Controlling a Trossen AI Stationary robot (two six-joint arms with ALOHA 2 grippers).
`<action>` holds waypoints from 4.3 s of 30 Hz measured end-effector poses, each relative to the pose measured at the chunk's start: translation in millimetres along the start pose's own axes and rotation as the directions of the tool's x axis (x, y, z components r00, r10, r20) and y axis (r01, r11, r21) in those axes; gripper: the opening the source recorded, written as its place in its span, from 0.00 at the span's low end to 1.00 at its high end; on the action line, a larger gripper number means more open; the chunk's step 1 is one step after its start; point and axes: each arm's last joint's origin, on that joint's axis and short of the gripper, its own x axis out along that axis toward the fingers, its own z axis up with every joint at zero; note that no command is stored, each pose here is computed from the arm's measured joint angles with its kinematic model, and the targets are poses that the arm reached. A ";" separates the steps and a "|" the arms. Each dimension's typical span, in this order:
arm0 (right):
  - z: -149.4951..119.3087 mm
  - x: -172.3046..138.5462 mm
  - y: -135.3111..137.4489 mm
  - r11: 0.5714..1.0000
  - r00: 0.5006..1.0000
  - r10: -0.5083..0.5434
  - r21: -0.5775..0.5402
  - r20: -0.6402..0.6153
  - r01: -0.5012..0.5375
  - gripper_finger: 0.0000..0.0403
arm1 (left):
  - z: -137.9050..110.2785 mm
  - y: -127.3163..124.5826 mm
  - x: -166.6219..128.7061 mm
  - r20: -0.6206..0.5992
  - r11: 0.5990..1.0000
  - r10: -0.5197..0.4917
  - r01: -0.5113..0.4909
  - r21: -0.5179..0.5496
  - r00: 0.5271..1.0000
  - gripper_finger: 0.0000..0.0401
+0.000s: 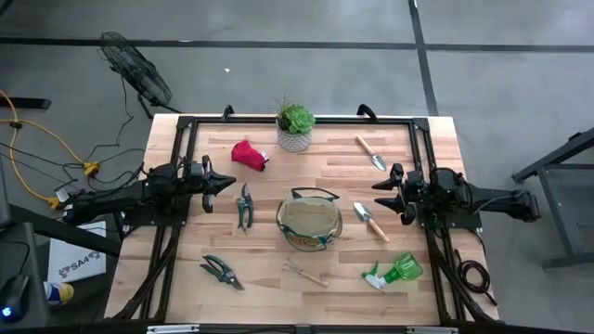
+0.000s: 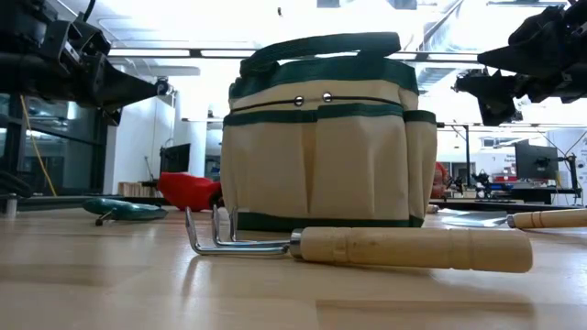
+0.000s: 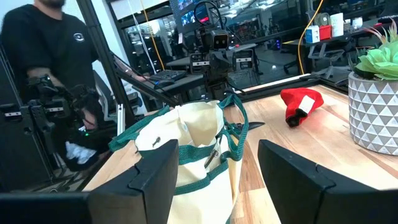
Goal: Pick & Place Garden tools in Gardening bag
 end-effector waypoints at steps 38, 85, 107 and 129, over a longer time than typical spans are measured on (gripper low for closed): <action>0.0 0.0 0.0 1.000 1.000 0.000 0.000 0.000 0.000 0.53 | 0.0 0.0 0.0 0.000 1.000 0.000 0.000 0.000 1.000 0.00; 3.6 -0.1 1.5 0.985 0.999 0.026 0.167 0.034 -0.031 0.53 | 0.0 0.0 0.0 0.000 1.000 0.001 -0.001 0.000 1.000 0.00; 11.4 -0.2 0.9 0.669 0.997 -0.066 0.743 0.043 0.012 0.53 | 0.0 0.0 0.0 0.000 1.000 0.000 0.000 0.000 1.000 0.00; 97.0 45.7 39.5 0.334 0.742 -0.111 0.678 -0.661 0.654 0.53 | 0.0 0.0 0.0 0.000 1.000 0.000 0.000 0.000 1.000 0.00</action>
